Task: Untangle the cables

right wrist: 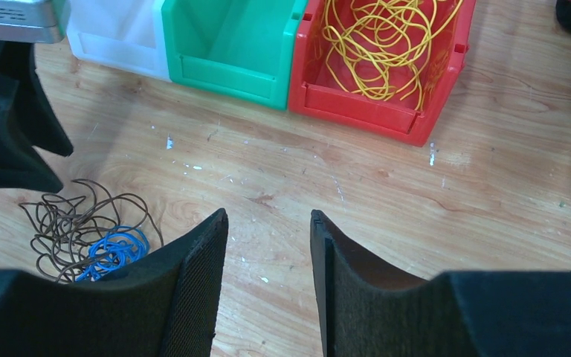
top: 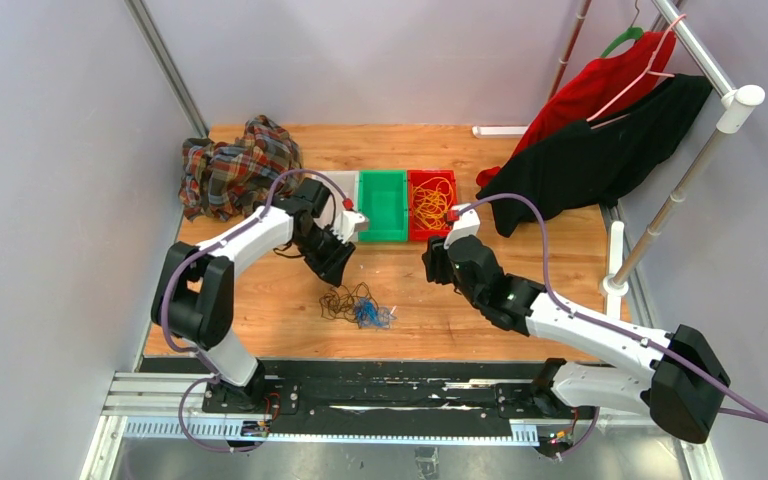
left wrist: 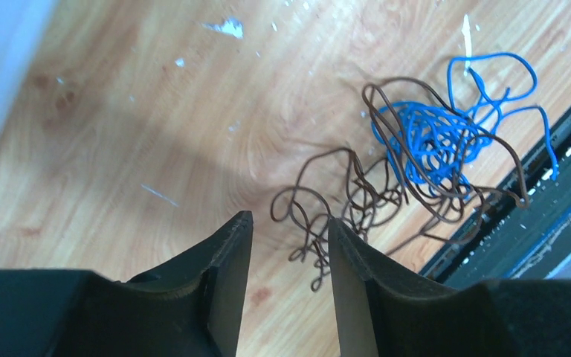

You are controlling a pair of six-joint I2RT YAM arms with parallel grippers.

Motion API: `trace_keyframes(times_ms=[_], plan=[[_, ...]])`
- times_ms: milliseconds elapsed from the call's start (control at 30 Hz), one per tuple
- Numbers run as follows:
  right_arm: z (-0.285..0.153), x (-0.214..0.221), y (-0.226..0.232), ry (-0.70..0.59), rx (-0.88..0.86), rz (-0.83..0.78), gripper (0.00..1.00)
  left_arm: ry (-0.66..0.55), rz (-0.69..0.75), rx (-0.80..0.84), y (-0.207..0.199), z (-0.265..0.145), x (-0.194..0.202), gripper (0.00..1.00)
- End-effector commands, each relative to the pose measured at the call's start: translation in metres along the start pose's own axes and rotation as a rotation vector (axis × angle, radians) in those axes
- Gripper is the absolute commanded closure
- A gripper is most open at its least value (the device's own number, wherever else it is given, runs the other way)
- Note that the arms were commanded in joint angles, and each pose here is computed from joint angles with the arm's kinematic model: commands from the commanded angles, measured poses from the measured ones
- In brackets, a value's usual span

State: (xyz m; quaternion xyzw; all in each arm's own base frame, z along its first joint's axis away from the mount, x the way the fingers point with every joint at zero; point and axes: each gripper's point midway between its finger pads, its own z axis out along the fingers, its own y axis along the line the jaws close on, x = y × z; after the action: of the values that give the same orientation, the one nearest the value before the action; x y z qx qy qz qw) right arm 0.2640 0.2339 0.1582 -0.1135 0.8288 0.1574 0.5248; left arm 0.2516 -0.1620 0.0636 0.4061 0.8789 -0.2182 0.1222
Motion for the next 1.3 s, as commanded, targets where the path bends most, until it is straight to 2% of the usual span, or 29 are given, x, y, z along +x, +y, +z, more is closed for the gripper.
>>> trace_keyframes(times_ms=[0,467,567,633,700,767,1033,1167,1267], plan=[[-0.005,-0.013,0.005,-0.042,-0.006,0.017,0.55,-0.029,0.06,-0.007,0.013,0.009,-0.014,0.55],[-0.007,-0.012,0.005,-0.045,-0.006,0.032,0.57,0.065,0.14,-0.001,0.015,0.038,0.011,0.59],[-0.009,-0.015,0.005,-0.054,-0.008,0.037,0.6,0.078,0.154,-0.063,0.023,0.04,0.012,0.68],[-0.009,-0.018,0.006,-0.061,-0.011,0.04,0.62,0.07,0.155,-0.105,0.028,0.037,0.009,0.81],[-0.01,-0.02,0.007,-0.066,-0.014,0.041,0.63,0.048,0.156,-0.126,0.027,0.027,0.002,0.94],[-0.011,-0.022,0.008,-0.073,-0.021,0.041,0.64,0.004,0.175,-0.133,0.02,0.009,-0.01,0.99],[-0.016,-0.047,0.036,-0.138,-0.133,0.044,0.53,-0.238,0.251,-0.081,-0.042,-0.085,-0.06,0.99],[-0.026,-0.067,0.071,-0.195,-0.258,0.031,0.41,-0.31,0.26,-0.063,-0.069,-0.111,-0.073,0.99],[-0.036,-0.078,0.098,-0.237,-0.342,0.006,0.37,-0.354,0.255,-0.036,-0.087,-0.128,-0.083,0.99]])
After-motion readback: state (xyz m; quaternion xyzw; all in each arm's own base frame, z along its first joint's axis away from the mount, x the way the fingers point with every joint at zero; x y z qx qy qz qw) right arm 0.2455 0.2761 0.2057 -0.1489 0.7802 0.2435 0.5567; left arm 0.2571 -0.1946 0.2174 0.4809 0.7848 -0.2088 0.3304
